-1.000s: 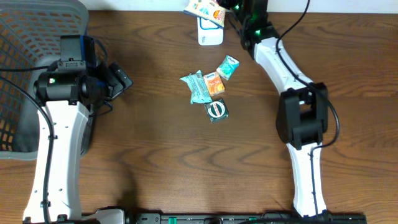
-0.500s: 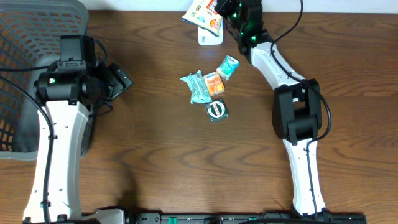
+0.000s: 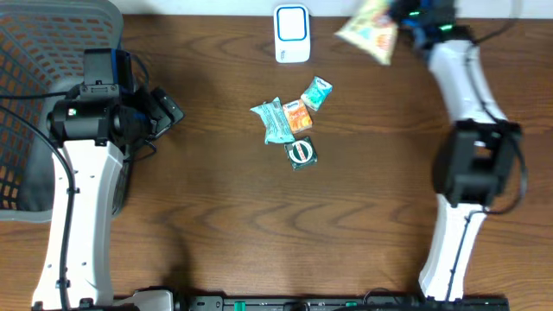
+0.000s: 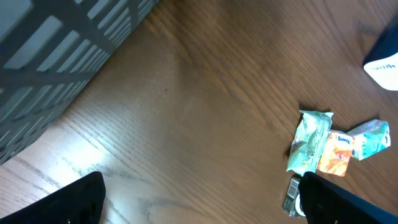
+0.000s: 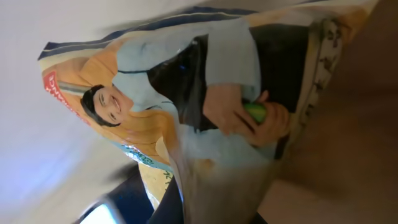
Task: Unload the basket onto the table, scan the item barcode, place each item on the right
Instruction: 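Carry the bag right and drop it at the table's top-right corner, then swing the right gripper back toward the items by the scanner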
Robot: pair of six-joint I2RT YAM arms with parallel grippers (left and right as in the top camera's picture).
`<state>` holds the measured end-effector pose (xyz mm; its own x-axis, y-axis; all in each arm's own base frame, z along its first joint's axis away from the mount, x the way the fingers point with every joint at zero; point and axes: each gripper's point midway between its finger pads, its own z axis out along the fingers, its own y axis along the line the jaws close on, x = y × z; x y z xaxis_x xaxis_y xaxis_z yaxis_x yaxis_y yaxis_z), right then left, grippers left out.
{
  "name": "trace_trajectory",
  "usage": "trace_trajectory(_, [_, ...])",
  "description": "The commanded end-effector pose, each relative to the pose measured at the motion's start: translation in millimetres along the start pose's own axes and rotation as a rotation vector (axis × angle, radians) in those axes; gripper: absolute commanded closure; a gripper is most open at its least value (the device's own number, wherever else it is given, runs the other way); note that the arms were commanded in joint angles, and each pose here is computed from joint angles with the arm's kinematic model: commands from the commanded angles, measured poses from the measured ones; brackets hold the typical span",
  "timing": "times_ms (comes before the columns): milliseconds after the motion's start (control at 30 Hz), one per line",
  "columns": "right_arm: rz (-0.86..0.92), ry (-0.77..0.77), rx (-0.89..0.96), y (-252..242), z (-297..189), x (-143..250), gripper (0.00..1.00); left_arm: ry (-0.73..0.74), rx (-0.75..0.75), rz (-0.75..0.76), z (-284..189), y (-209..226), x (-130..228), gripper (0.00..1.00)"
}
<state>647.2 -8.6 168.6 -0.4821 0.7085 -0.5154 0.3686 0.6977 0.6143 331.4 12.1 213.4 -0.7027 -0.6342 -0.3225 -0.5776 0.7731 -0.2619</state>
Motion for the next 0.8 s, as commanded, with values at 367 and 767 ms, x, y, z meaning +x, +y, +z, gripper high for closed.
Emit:
trace_trajectory(367, [-0.273, -0.209, 0.568, -148, -113, -122, 0.01, -0.007, -0.013, -0.005, 0, 3, -2, 0.02])
trace_trajectory(767, [-0.259, 0.303, -0.118, -32, -83, 3, 0.07, -0.008, -0.013, -0.006, 0, 3, -2, 0.02])
